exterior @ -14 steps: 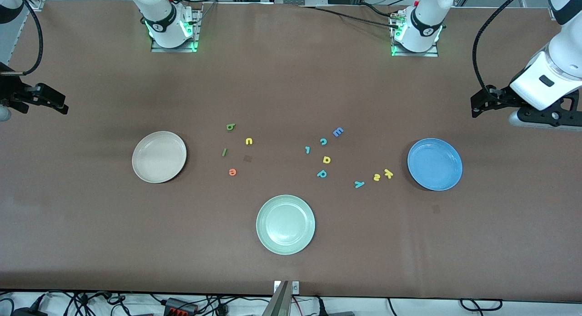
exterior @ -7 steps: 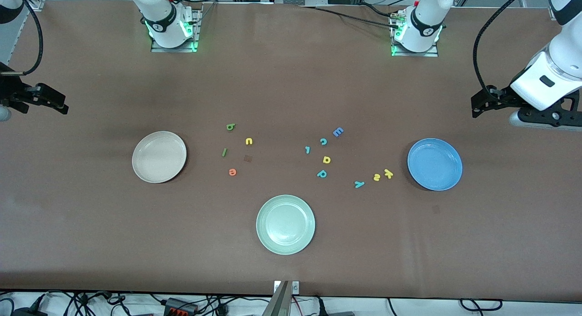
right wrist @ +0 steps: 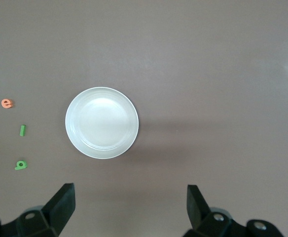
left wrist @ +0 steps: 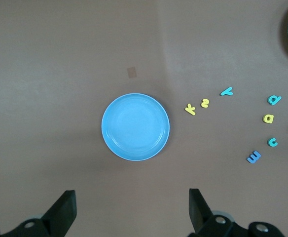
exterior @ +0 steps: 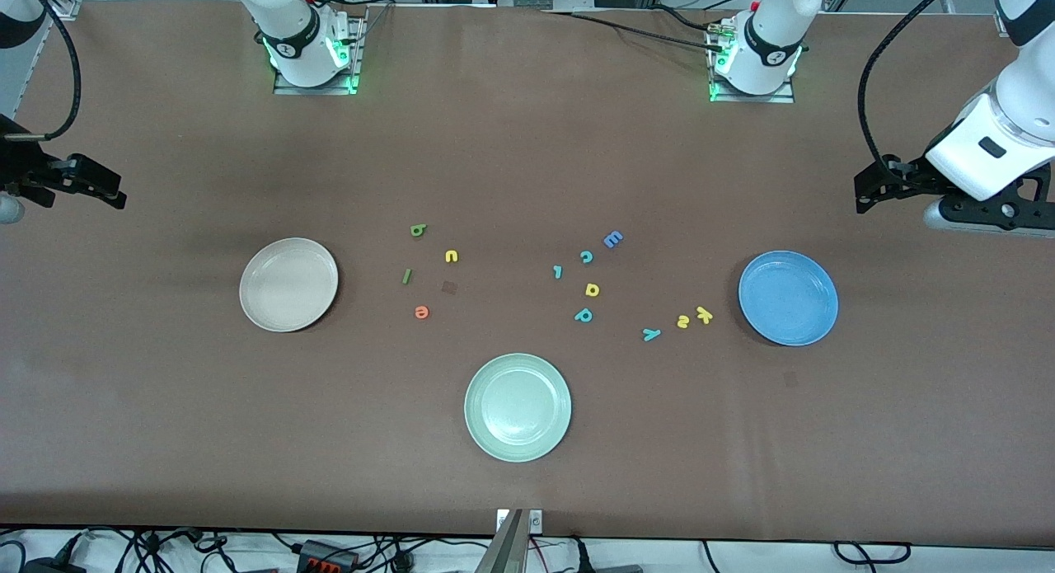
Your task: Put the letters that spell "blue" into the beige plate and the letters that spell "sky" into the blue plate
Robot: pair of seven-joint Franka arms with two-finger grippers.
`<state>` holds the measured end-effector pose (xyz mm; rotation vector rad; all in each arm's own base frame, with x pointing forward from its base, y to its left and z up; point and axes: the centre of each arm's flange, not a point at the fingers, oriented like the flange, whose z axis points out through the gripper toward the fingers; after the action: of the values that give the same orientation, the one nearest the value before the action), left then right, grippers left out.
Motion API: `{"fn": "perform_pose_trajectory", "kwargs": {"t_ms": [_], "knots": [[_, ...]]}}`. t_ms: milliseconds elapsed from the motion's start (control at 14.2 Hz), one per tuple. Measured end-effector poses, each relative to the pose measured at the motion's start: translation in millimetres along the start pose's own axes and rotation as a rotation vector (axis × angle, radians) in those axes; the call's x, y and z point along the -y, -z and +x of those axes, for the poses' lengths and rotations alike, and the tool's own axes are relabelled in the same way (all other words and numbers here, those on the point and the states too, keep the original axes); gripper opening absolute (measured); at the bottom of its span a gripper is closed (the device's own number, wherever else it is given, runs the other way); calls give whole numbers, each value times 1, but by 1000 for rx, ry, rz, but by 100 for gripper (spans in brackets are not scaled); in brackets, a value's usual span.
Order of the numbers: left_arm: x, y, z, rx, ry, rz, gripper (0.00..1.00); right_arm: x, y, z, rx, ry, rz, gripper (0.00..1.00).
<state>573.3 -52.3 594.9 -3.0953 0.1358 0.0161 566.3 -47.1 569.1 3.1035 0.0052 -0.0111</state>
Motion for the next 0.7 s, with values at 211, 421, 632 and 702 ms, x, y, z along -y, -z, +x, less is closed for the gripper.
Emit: {"fn": "perform_pose_trajectory", "kwargs": {"t_ms": [211, 421, 632, 702], "knots": [[0, 0, 0, 0, 0, 0, 100, 1, -1, 1, 1, 1, 0, 100], [1, -2, -2, 20, 1, 0, 100, 2, -1, 1, 1, 3, 0, 100], [1, -3, -3, 33, 1, 0, 100, 6, -12, 5, 24, 11, 3, 100], [1, -3, -3, 34, 1, 0, 100, 13, -21, 9, 39, 24, 3, 100]]}}
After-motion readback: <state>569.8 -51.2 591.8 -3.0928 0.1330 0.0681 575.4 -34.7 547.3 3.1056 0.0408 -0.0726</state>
